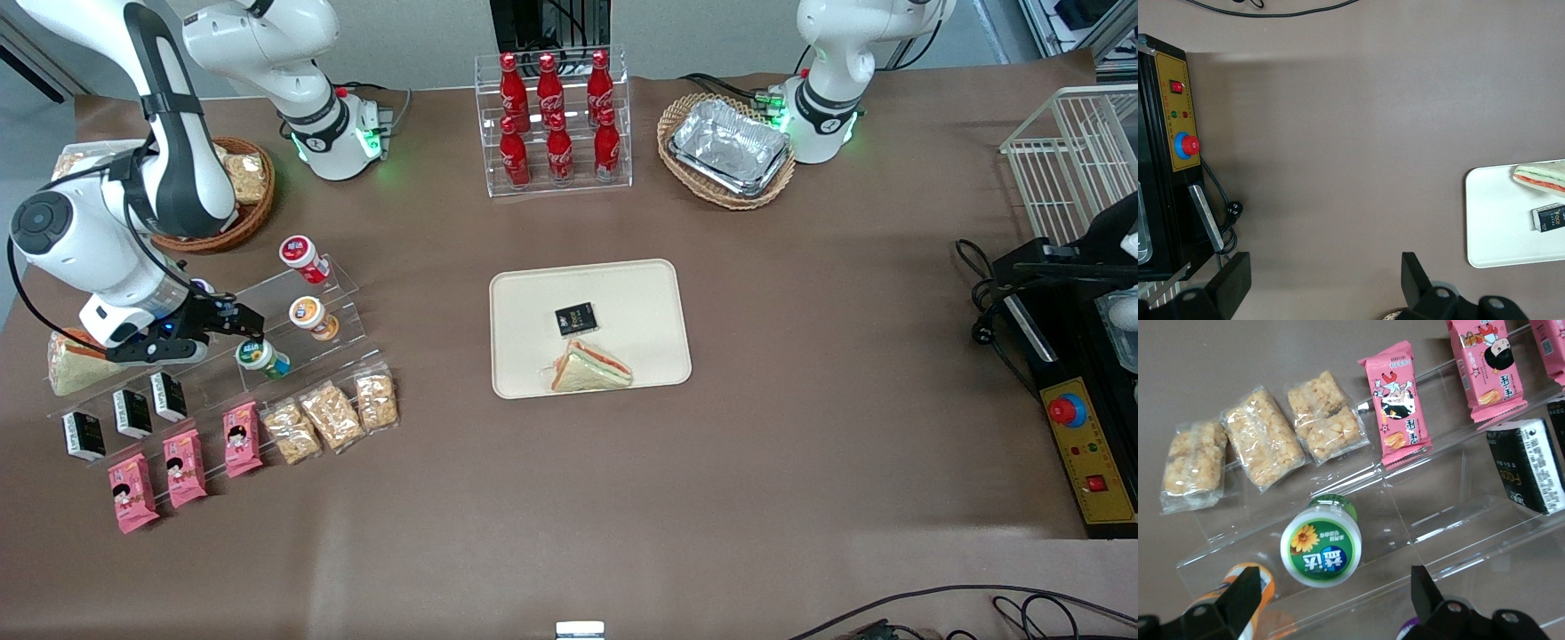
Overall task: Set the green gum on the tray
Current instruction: 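Close the right gripper on the green-capped gum bottle and lift it, then carry the gum bottle with the right gripper over the cream tray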
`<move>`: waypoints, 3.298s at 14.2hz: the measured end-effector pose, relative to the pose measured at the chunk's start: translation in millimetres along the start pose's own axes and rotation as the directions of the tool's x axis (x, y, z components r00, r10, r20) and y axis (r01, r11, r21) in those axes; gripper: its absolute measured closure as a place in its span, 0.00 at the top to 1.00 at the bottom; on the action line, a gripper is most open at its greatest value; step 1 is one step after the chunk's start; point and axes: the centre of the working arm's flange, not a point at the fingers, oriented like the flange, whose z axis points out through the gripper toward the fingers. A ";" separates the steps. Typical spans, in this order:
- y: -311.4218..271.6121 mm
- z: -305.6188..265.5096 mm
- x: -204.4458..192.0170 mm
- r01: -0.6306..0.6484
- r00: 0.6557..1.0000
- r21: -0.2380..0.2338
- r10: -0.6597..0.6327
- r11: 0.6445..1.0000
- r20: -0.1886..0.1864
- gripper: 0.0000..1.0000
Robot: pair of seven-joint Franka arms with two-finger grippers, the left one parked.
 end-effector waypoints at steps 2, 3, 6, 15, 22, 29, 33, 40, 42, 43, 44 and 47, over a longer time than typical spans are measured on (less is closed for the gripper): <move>-0.4 10.8 0.6 0.001 1.000 -0.006 -0.001 1.000 -0.002 1.00; -2.1 17.2 1.1 0.005 1.000 -0.010 -0.005 1.000 -0.004 1.00; -12.2 36.1 2.9 0.025 1.000 -0.020 -0.025 0.999 0.001 1.00; -13.0 47.8 5.5 0.028 1.000 -0.029 -0.028 0.999 -0.003 0.59; -12.4 -45.1 30.1 0.029 0.999 -0.001 -0.029 1.000 0.031 0.59; -44.9 -250.2 44.0 0.095 0.994 0.021 -0.096 0.995 0.043 0.59; -134.2 -259.1 41.7 0.028 0.999 0.026 -0.029 0.999 0.036 0.59; -386.4 -179.5 -9.4 -0.095 0.994 -0.013 0.096 0.995 0.045 0.59; -430.9 -122.5 -24.6 -0.105 0.994 -0.015 0.105 0.994 0.026 0.59; -442.0 -89.9 -32.3 -0.104 0.994 -0.015 0.104 0.994 0.019 0.59; -446.7 -58.8 -40.8 -0.097 0.995 -0.012 0.097 0.995 0.015 0.59; -447.2 20.3 -75.2 -0.087 0.996 0.001 0.087 0.996 0.008 0.59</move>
